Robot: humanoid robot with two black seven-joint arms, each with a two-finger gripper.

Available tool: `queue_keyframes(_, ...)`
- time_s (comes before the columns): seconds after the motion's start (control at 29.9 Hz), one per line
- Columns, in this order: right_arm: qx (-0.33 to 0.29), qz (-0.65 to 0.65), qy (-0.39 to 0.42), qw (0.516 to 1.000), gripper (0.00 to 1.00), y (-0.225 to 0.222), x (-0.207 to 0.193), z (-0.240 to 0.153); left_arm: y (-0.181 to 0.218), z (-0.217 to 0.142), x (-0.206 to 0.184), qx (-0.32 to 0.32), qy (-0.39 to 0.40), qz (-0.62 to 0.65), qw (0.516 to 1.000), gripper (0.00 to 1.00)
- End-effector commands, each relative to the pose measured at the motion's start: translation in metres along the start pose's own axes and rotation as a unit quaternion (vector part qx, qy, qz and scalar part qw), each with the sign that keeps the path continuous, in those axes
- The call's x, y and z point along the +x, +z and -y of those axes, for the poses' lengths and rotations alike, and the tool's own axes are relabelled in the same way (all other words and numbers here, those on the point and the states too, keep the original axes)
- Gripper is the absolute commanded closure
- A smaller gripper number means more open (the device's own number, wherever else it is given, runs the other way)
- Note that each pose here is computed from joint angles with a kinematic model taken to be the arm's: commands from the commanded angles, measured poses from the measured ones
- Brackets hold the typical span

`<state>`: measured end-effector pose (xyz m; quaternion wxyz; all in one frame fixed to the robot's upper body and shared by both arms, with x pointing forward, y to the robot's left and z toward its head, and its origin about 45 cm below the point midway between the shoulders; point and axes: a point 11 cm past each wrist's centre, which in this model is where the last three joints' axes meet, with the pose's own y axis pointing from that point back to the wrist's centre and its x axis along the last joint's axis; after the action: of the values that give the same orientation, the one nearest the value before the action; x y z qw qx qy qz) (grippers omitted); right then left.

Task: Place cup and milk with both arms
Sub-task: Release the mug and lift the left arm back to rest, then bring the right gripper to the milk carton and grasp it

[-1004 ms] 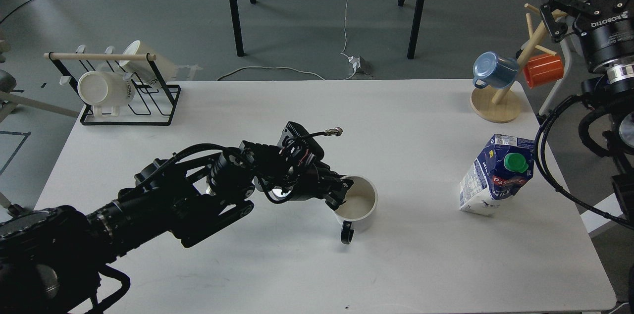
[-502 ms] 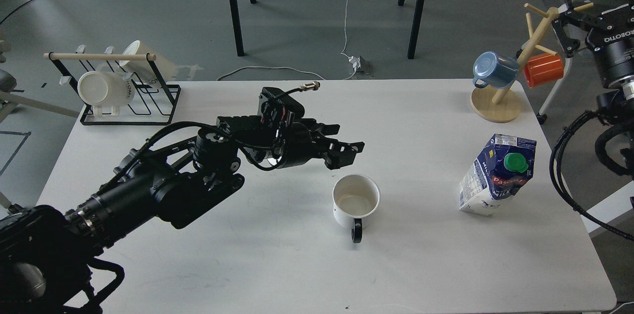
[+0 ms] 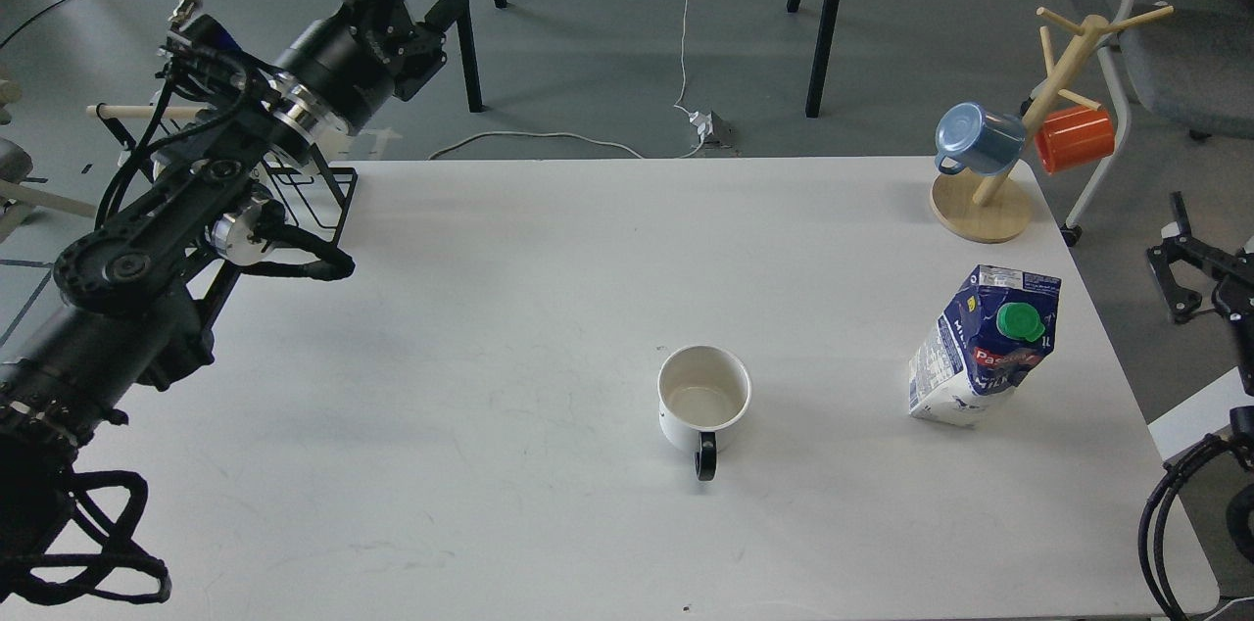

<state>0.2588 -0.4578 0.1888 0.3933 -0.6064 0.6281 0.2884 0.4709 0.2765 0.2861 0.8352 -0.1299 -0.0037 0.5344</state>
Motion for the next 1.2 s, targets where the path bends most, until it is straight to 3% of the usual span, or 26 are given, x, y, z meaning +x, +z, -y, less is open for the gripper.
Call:
queue_keyframes(0.0,-0.010,0.037,0.053,0.998,0.01,0.029,0.024,-0.045,0.014,-0.019,0.052,-0.061,0.105,-0.163,0.979,0.01)
queue_keyframes(0.2,-0.050,0.100,0.104,0.988,0.01,0.091,0.034,-0.097,0.001,-0.050,0.088,-0.095,0.166,-0.261,0.946,0.01)
queue_keyframes(0.5,-0.100,0.162,0.121,0.974,0.01,0.162,0.024,-0.119,-0.016,-0.066,0.097,-0.082,0.192,-0.260,0.943,0.01)
queue_keyframes(0.7,-0.102,0.180,0.102,0.973,0.01,0.177,0.012,-0.106,-0.016,-0.068,0.100,-0.079,0.196,-0.257,0.943,0.01)
queue_keyframes(1.17,-0.087,0.175,0.092,0.976,0.01,0.168,0.012,-0.093,-0.014,-0.070,0.102,-0.078,0.195,-0.251,0.945,0.01)
